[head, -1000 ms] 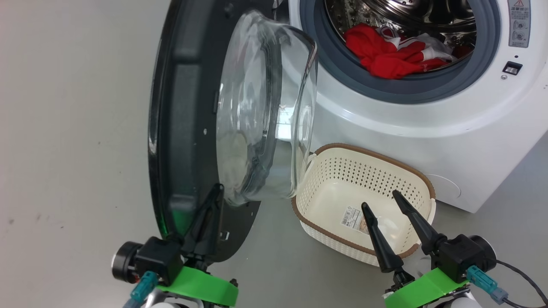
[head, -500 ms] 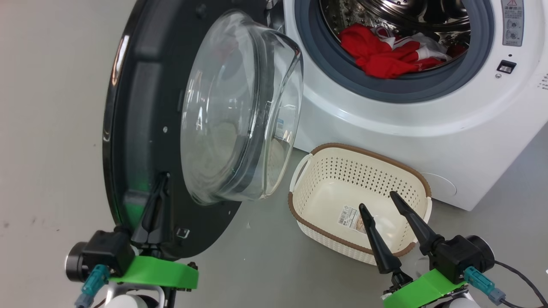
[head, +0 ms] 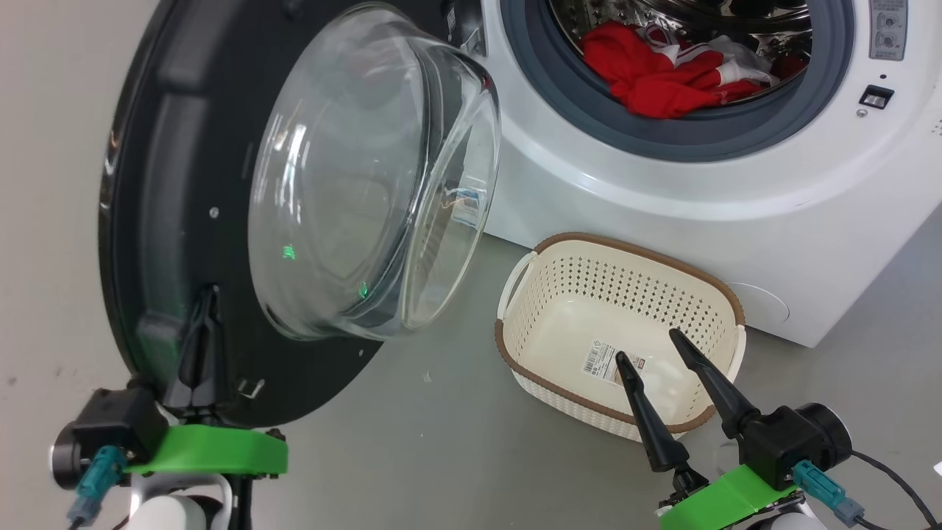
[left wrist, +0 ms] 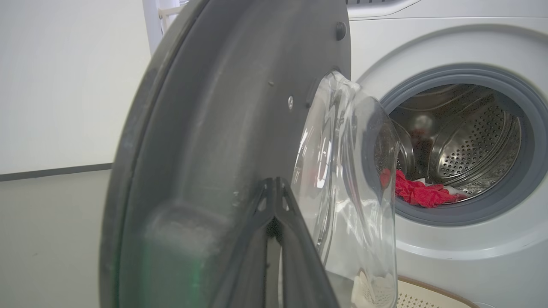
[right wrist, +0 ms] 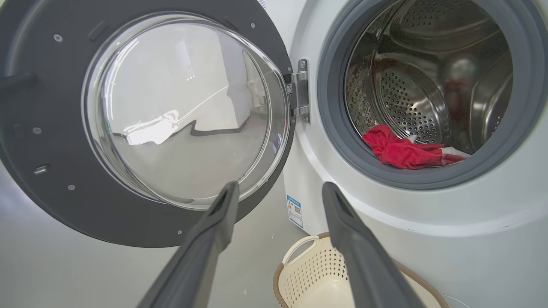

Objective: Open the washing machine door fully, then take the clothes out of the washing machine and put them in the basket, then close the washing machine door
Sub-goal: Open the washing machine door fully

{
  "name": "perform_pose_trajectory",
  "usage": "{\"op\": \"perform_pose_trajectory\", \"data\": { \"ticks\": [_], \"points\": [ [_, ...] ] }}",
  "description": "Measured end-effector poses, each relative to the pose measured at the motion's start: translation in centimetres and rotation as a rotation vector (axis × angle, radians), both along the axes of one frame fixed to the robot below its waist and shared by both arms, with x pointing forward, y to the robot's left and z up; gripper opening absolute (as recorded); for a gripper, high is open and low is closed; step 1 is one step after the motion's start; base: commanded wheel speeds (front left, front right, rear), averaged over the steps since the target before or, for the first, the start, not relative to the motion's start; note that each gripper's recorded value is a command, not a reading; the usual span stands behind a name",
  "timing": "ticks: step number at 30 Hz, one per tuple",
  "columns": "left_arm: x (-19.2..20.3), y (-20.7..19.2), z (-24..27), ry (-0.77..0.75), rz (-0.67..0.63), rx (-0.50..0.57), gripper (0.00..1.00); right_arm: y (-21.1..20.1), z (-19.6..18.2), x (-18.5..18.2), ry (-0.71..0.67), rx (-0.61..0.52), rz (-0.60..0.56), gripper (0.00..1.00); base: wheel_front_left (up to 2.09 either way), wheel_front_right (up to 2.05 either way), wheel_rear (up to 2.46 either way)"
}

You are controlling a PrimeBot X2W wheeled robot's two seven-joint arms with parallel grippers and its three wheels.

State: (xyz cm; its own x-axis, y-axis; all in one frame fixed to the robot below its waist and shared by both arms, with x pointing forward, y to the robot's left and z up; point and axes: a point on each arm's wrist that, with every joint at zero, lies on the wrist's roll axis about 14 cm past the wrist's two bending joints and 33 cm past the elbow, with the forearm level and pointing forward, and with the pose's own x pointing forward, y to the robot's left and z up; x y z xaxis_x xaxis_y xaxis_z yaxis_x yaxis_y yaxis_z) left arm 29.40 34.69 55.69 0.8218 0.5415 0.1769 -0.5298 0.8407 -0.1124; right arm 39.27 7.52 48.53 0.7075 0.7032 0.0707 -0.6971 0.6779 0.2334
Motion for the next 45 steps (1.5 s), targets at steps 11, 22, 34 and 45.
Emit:
{"op": "perform_pose_trajectory", "data": {
  "ticks": [11, 22, 34, 45],
  "points": [
    [-0.4, 2.3, -0.2, 0.008, 0.056, -0.005, 0.00, 0.1, -0.6, 0.1, 0.008, -0.016, 0.006, 1.00, 0.00, 0.00, 0.00],
    [0.4, 4.4, -0.6, 0.013, 0.077, -0.034, 0.00, 0.1, -1.1, 0.3, 0.024, -0.030, 0.008, 1.00, 0.00, 0.00, 0.00],
    [0.6, 6.5, -1.3, 0.034, 0.114, -0.053, 0.00, -0.3, -1.2, 0.5, 0.026, -0.039, -0.003, 1.00, 0.00, 0.00, 0.00],
    [1.3, 7.8, -2.5, 0.065, 0.143, -0.084, 0.00, -1.0, -1.8, 0.9, 0.036, -0.060, -0.019, 1.00, 0.00, 0.00, 0.00]
  ]
}}
